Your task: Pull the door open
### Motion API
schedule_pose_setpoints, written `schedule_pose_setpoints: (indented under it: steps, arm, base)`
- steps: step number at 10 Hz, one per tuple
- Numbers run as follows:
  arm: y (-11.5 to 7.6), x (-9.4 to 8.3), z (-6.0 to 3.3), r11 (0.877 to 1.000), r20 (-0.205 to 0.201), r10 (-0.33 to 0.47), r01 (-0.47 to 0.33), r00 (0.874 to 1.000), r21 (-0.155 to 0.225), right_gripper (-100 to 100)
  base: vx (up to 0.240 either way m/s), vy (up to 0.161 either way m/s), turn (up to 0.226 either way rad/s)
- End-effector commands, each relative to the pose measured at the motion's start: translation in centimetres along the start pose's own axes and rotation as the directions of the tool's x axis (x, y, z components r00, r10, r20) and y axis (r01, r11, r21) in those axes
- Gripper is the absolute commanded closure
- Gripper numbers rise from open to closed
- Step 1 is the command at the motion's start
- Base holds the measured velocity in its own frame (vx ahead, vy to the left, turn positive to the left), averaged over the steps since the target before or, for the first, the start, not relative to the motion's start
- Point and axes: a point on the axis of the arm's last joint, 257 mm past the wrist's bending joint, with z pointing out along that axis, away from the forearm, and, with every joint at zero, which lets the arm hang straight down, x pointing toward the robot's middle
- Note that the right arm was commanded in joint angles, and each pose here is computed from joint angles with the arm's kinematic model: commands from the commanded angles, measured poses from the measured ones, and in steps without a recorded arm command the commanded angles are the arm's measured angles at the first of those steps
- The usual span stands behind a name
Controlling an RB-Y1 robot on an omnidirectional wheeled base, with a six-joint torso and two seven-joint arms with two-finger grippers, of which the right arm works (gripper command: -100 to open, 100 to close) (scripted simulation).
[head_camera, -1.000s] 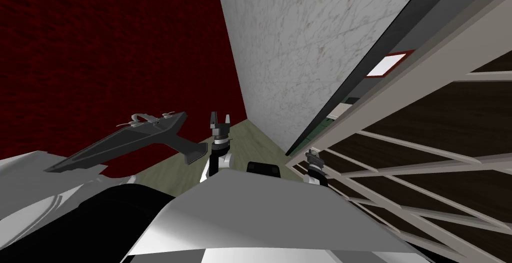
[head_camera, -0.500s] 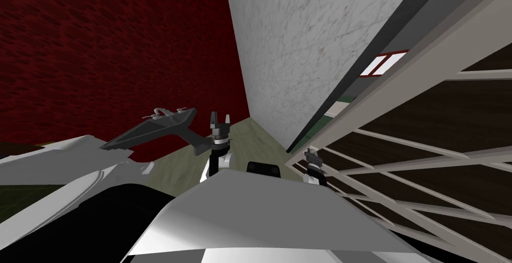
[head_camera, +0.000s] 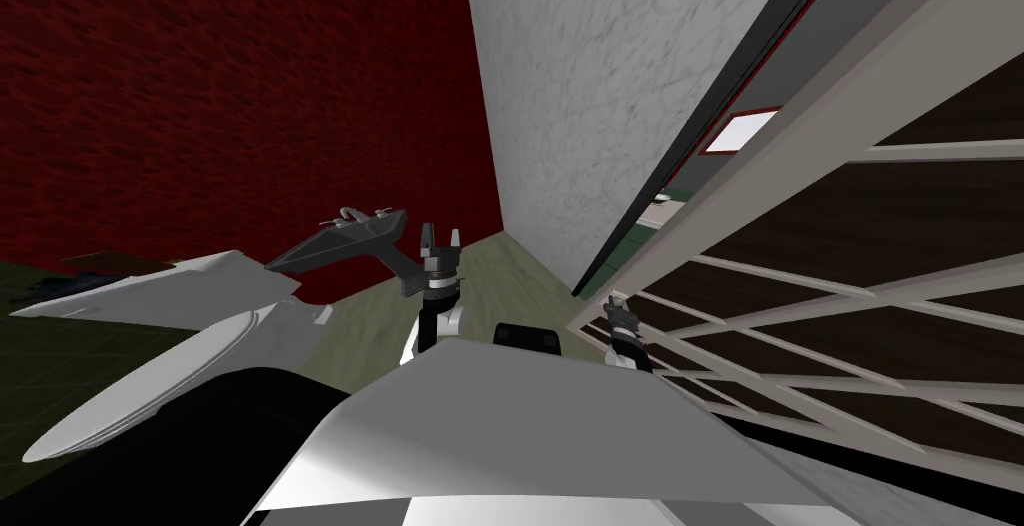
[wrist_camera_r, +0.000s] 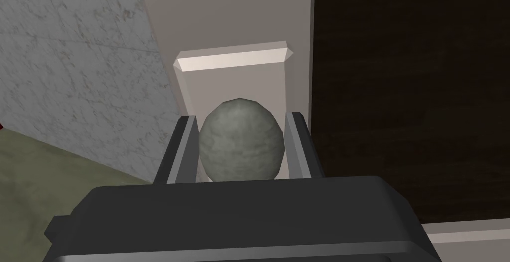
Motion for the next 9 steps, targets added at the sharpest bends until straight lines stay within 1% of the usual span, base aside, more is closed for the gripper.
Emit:
schedule_pose_setpoints:
  steps: [1, 2, 3, 5, 6, 9]
  arm:
    - [-0.9, -0.2, -0.23, 1.000, 0.006, 0.005, -0.005, 1.000, 0.028, 100]
    - [-0.6, -0.2, -0.24, 1.000, 0.007, 0.002, -0.002, 1.000, 0.018, 100]
    - [-1.1, -0.5, -0.72, 0.999, 0.014, 0.002, -0.003, 1.000, 0.046, 100]
    - [-1.5, -0.4, -1.07, 0.997, 0.013, 0.001, -0.002, 1.000, 0.074, 100]
    - [-1.9, -0.4, -1.40, 0.995, 0.014, 0.001, -0.003, 1.000, 0.099, 100]
    - [-2.6, -0.4, -2.19, 0.988, 0.017, 0.002, -0.005, 1.000, 0.151, 100]
  base:
    - [-0.237, -0.022, 0.043]
    - [-0.095, -0.010, 0.025]
    - [-0.131, -0.010, 0.075]
    - [-0.226, -0.010, 0.084]
    - [-0.227, -0.003, 0.094]
    - [-0.245, -0.015, 0.082]
